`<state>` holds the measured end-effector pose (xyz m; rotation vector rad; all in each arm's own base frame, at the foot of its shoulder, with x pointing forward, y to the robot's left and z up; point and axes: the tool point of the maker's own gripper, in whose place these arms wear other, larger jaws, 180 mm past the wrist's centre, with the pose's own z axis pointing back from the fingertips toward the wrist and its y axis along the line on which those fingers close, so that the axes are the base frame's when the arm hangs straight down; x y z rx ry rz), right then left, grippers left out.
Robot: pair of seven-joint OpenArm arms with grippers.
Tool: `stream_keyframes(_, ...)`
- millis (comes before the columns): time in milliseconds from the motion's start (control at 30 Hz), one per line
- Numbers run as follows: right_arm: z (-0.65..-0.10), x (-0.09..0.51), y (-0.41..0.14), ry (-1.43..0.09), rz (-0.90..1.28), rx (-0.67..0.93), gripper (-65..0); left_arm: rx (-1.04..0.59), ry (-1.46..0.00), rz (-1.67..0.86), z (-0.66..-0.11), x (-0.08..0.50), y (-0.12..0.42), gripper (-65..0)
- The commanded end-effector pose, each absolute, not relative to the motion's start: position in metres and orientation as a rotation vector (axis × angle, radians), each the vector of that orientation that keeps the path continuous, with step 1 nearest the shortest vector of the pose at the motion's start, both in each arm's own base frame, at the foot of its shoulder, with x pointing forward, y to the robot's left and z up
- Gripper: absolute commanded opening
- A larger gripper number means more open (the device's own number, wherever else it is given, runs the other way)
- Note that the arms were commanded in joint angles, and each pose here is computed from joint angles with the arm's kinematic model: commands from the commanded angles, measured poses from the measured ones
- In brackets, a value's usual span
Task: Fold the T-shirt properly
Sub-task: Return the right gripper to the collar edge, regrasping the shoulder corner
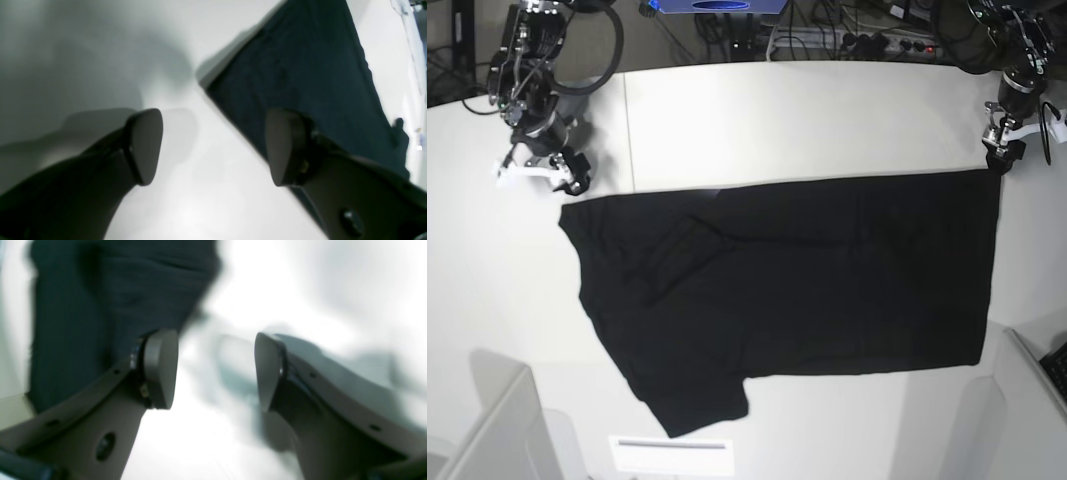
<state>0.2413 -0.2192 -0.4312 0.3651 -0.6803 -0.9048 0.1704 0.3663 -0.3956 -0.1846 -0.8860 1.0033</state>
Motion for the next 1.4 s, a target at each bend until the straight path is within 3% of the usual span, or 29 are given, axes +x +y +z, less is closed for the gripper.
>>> stream_keyframes(0, -0.429, 0.248, -0.225, -0.69, -0.903, 0.354, -30.3, -0.155, -0.917, 0.961, -0.387, 0.173, 0.373, -19.3)
stream_keyframes(200, -0.426, 0.262, -0.221, -0.723, -0.859, 0.388, -30.3, -0.107, -0.912, 0.886, -0.394, 0.18, 0.37, -19.3)
stream_keyframes(1000, -0.439, 0.289, -0.203, -0.683, -0.833, 0.428, -30.6, -0.215, -0.91, 0.986, -0.418, 0.226, 0.366, -20.1)
stream_keyframes(1067, -0.439, 0.29, -0.204, -0.685, -0.832, 0.425, -30.6, -0.217, -0.906, 0.99, -0.42, 0.225, 0.366, -26.7)
stream_keyframes(1200, -0.439, 0.289, -0.208, -0.685, -0.828, 0.413, -30.9, -0.218, -0.901, 0.993, -0.422, 0.224, 0.365, -53.0)
stream_keyframes(1267, -0.439, 0.29, -0.209, -0.688, -0.83, 0.411, -34.7, -0.218, -0.893, 0.997, -0.424, 0.223, 0.365, -64.5)
stream_keyframes(1367, -0.439, 0.289, -0.212, -0.692, -0.833, 0.41, -50.1, -0.219, -0.878, 1.002, -0.428, 0.221, 0.365, -65.0)
